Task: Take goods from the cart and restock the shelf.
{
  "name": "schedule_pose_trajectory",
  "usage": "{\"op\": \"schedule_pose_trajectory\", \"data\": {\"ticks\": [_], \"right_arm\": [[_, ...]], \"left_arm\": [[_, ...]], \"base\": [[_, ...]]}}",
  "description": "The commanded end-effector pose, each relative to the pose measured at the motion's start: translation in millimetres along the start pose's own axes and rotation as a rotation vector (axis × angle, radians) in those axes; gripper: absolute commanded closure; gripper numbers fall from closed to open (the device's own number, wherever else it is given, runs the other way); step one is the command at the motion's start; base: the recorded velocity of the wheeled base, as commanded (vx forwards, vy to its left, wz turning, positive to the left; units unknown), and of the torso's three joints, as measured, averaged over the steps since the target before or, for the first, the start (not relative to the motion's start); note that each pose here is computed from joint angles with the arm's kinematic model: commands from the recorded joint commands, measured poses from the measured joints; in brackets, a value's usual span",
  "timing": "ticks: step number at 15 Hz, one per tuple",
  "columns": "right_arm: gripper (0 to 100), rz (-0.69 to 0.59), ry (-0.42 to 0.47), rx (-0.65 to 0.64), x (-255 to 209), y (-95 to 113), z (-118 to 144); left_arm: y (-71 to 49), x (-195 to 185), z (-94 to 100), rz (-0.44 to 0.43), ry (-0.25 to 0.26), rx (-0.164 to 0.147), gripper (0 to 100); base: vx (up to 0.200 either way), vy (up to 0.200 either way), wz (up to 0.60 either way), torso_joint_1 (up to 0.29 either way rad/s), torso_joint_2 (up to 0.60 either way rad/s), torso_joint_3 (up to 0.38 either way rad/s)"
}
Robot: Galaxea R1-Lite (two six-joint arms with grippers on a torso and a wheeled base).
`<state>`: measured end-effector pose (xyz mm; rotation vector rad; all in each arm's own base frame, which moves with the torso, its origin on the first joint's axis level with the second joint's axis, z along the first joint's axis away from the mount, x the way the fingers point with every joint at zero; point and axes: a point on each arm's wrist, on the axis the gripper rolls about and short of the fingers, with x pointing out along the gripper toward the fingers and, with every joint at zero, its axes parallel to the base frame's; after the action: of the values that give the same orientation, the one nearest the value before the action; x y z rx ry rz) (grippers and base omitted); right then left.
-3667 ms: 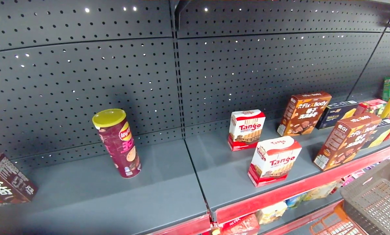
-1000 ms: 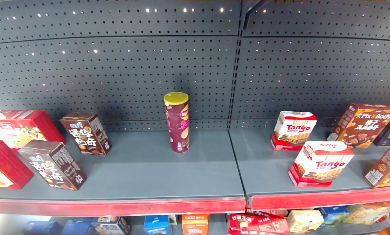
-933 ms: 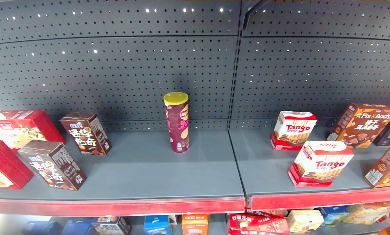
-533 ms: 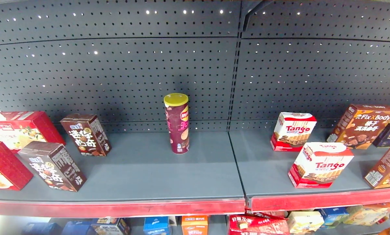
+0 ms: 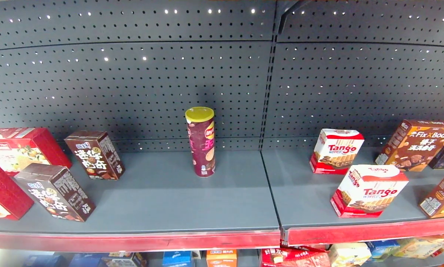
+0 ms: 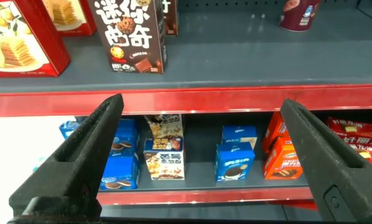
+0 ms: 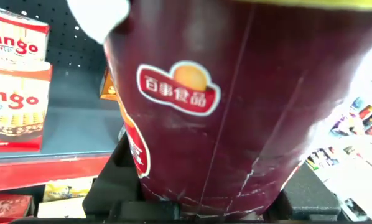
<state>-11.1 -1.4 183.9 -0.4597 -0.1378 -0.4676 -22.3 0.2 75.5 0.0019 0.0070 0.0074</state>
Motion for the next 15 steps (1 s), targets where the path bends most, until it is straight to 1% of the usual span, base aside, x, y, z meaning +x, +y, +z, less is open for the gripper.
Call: {"op": "schedule_pose_trajectory", "data": {"ticks": [1, 3, 5, 12, 13, 14, 15], "right_arm": [[100, 0.003, 0.006, -0.002, 1.4, 0.3, 0.0], [100, 0.003, 0.005, 0.0, 1.1, 0.2, 0.0], [100, 0.005, 0.009, -0.001, 1.3, 0.9, -1.2], [100, 0.008, 0.016, -0.002, 2.4, 1.3, -1.7], [100, 0.003, 0.01, 0.0, 1.5, 0.6, -0.9], [100, 0.001, 0.006, 0.002, 1.1, 0.2, 0.0], [100, 0.001, 0.002, 0.003, 1.8, -0.5, 1.6]], "left_arm": [[0.0, 0.1, 0.0, 0.002, 0.002, 0.003, 0], [0.0, 0.1, 0.0, 0.0, 0.002, 0.003, 0], [0.0, 0.1, 0.1, 0.0, 0.001, -0.002, 0], [0.0, 0.0, -0.1, -0.001, 0.001, 0.003, 0], [-0.1, 0.0, 0.1, -0.004, -0.001, 0.012, 0], [-0.2, 0.0, 0.1, -0.009, -0.001, 0.053, 0], [-0.4, -0.1, 0.7, -0.016, -0.005, 0.116, 0]], "base": [[0.0, 0.0, 0.0, 0.0, 0.0, 0.0], [0.2, 0.0, 0.0, 0.0, 0.0, 0.0], [0.0, 0.0, 0.0, 0.0, 0.0, 0.0], [0.0, 0.0, 0.0, 0.0, 0.0, 0.0], [0.0, 0.0, 0.0, 0.0, 0.0, 0.0], [0.0, 0.0, 0.0, 0.0, 0.0, 0.0], [0.0, 0.0, 0.0, 0.0, 0.0, 0.0]]}}
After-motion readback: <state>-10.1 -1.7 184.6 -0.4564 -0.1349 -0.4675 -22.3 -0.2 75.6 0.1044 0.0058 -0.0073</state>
